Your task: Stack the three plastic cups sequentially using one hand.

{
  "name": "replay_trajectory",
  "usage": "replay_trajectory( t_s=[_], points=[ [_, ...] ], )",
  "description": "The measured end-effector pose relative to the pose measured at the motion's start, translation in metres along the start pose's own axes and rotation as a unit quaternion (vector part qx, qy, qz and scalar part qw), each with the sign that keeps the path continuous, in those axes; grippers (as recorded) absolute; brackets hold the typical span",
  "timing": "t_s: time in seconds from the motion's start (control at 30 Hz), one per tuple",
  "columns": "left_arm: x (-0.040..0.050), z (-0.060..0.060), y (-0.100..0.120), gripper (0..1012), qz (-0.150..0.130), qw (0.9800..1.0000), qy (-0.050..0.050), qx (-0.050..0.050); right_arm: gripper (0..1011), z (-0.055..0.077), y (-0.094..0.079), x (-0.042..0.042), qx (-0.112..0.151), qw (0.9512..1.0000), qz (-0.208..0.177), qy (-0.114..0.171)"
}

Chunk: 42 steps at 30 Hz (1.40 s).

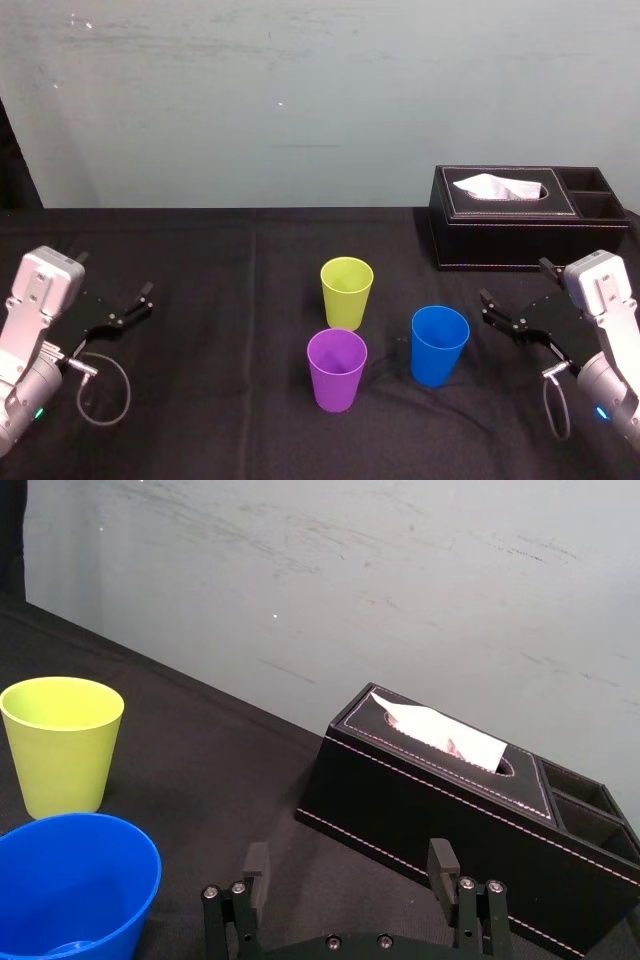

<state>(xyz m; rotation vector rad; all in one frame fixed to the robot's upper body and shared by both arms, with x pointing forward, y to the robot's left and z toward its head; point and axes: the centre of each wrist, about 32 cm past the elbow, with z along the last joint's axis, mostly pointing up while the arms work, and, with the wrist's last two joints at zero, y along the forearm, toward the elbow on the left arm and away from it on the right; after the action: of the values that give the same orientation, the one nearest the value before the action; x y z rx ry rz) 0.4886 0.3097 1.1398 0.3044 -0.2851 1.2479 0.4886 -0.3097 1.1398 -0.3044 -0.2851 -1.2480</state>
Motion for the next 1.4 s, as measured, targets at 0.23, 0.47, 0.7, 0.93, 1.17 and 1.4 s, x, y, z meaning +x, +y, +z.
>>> replay_trajectory(
  t_s=[0.23, 0.47, 0.7, 0.93, 1.17, 1.4],
  points=[
    [0.0000, 0.0000, 0.0000, 1000, 0.000, 1.0000, 0.000, 0.000, 1002, 0.0000, 0.0000, 0.0000, 0.000, 1.0000, 0.000, 0.000],
    [0.0000, 0.0000, 0.0000, 1000, 0.000, 1.0000, 0.000, 0.000, 1003, 0.0000, 0.0000, 0.0000, 0.000, 1.0000, 0.000, 0.000],
    [0.0000, 0.0000, 0.0000, 1000, 0.000, 1.0000, 0.000, 0.000, 1003, 0.0000, 0.0000, 0.0000, 0.000, 1.0000, 0.000, 0.000],
    [0.0000, 0.0000, 0.0000, 1000, 0.000, 1.0000, 0.000, 0.000, 1003, 0.0000, 0.0000, 0.0000, 0.000, 1.0000, 0.000, 0.000],
    [0.0000, 0.0000, 0.0000, 1000, 0.000, 1.0000, 0.000, 0.000, 1003, 0.0000, 0.0000, 0.0000, 0.000, 1.0000, 0.000, 0.000],
    [0.0000, 0.0000, 0.0000, 1000, 0.000, 1.0000, 0.000, 0.000, 1003, 0.0021, 0.0011, 0.0014, 0.006, 1.0000, -0.002, 0.007]
  ],
)
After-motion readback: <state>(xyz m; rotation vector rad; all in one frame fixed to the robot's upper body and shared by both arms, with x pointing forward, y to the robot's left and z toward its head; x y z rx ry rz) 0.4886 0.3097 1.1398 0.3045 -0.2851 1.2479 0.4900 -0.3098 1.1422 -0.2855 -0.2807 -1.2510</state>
